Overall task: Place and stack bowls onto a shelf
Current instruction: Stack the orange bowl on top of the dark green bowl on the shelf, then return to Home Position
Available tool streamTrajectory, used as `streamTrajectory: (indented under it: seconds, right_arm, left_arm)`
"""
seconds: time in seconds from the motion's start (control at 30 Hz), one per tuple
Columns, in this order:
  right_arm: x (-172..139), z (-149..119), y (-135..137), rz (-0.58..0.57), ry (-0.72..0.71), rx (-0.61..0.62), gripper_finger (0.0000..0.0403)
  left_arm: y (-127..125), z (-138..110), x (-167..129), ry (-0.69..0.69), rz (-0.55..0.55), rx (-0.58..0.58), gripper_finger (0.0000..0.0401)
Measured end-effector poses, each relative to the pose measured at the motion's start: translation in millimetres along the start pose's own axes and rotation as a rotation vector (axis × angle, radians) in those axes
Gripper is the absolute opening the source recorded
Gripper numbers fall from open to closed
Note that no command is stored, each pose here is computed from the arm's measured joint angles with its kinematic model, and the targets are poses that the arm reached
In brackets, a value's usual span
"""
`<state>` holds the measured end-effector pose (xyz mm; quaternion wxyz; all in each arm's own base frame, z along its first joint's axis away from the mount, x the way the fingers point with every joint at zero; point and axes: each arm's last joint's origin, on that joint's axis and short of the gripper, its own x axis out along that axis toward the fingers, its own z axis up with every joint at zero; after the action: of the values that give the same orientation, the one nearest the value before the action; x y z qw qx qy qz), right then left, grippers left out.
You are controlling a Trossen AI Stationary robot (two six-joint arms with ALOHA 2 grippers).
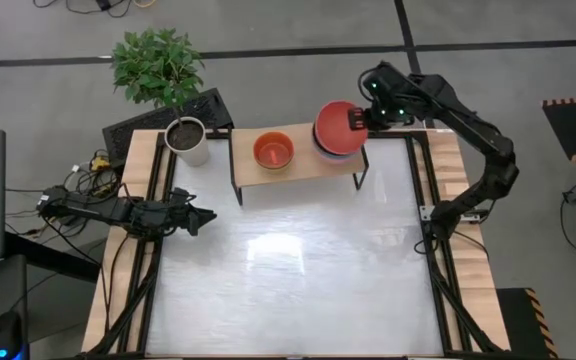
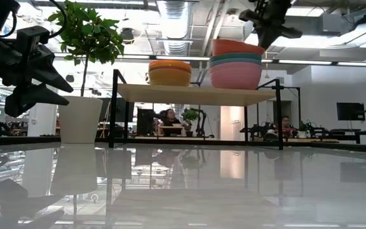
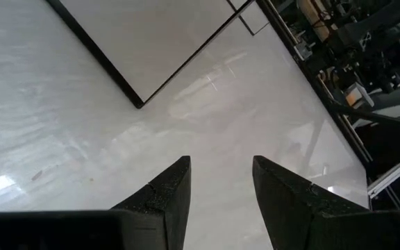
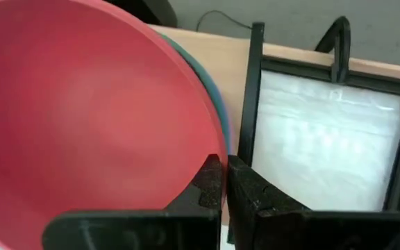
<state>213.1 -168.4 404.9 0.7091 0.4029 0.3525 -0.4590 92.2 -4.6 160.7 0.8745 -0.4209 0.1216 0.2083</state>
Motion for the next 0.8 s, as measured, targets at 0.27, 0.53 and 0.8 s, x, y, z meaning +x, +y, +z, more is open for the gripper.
streamTrajectory:
  seconds: [0.27, 0.53, 0.8]
  right_arm:
    - [1.0, 6.5, -7.6, 0.014, 0.008, -0.030, 0.0094]
    - [-10.4, 12.5, -10.5, 0.061, -0.072, -0.030, 0.0209]
    - [-109.3, 3.5, -9.5, 0.336, -0.434, -0.156, 0.0215]
  left_arm:
    - [0.6, 1.2, 0.0, -0.040, 0.023, -0.001, 0.0140]
    - [0.9, 2.0, -0.1, -0.067, 0.036, -0.039, 0.0140]
    - [-12.4, 9.5, -1.1, -0.115, -0.109, -0.112, 0.0140]
